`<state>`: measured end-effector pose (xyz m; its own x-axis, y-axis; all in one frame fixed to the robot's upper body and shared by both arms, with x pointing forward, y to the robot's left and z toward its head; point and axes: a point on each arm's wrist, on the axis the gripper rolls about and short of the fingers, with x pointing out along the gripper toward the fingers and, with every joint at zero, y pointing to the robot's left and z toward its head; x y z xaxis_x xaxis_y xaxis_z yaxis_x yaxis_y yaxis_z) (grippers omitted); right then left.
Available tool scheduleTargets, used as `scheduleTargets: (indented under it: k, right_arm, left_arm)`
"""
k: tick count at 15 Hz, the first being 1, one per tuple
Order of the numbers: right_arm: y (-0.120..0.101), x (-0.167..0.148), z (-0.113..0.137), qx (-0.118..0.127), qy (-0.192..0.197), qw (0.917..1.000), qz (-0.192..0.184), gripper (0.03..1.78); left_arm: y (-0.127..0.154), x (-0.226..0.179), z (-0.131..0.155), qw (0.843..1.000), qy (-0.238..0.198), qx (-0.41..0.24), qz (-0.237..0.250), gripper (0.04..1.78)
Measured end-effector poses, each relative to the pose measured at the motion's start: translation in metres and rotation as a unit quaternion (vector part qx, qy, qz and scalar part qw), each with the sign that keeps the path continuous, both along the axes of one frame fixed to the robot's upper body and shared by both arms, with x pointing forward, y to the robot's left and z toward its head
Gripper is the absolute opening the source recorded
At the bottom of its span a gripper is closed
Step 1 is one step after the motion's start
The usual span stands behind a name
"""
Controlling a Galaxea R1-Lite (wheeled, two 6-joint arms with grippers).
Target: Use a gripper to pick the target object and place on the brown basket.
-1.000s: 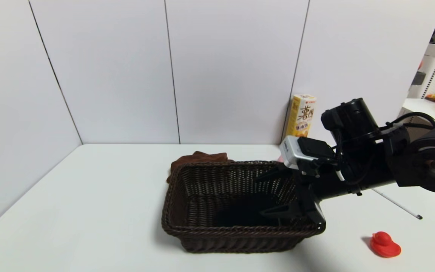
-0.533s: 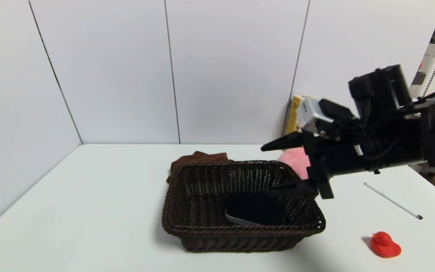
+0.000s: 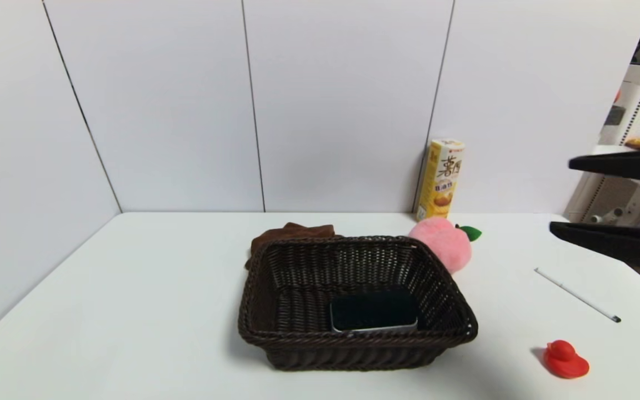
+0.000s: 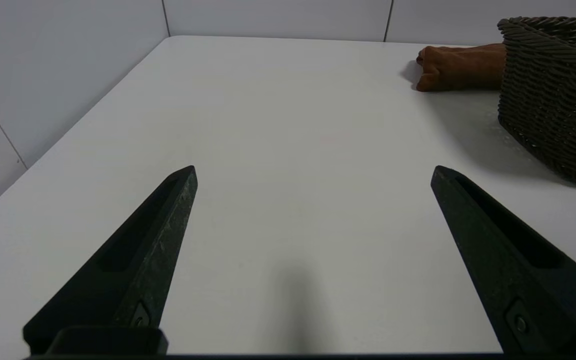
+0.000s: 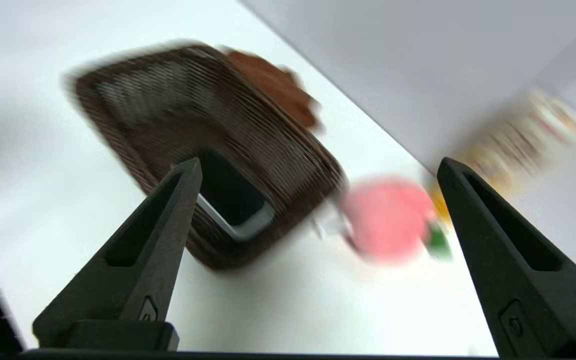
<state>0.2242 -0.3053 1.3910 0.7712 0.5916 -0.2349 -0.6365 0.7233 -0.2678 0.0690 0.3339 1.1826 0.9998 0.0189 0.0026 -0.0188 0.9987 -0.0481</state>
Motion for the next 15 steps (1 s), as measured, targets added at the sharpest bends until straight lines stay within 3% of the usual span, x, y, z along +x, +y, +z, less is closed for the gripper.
scheduleTargets:
  k: [1,2,4,6,8,11,15]
  right_arm:
    - [-0.007,-0.018,-0.011,-0.011,-0.002,0.9975,-0.07,1.64]
    - [-0.014,-0.036,-0.027,-0.025,0.001,0.9891,-0.145,1.65]
    - [-0.025,-0.068,-0.061,-0.035,0.003,0.9631,-0.267,1.66]
    - [-0.031,-0.095,-0.092,-0.02,-0.002,0.9423,-0.334,1.67]
    - [-0.033,-0.118,-0.126,0.005,-0.004,0.9379,-0.347,1.68]
    - [-0.031,-0.138,-0.176,0.062,-0.004,0.9443,-0.323,1.69]
    - [-0.031,-0.151,-0.204,0.142,-0.047,0.9339,-0.325,1.69]
  left_arm:
    - [0.0,0.0,0.0,1.0,0.0,0.0,0.0,1.69]
    - [0.0,0.0,0.0,1.0,0.0,0.0,0.0,1.69]
    - [0.0,0.0,0.0,1.0,0.0,0.0,0.0,1.69]
    - [0.0,0.0,0.0,1.0,0.0,0.0,0.0,1.69]
    - [0.0,0.0,0.0,1.0,0.0,0.0,0.0,1.69]
    - [0.0,0.0,0.0,1.0,0.0,0.0,0.0,1.69]
    - [0.0,0.0,0.0,1.0,0.0,0.0,0.0,1.69]
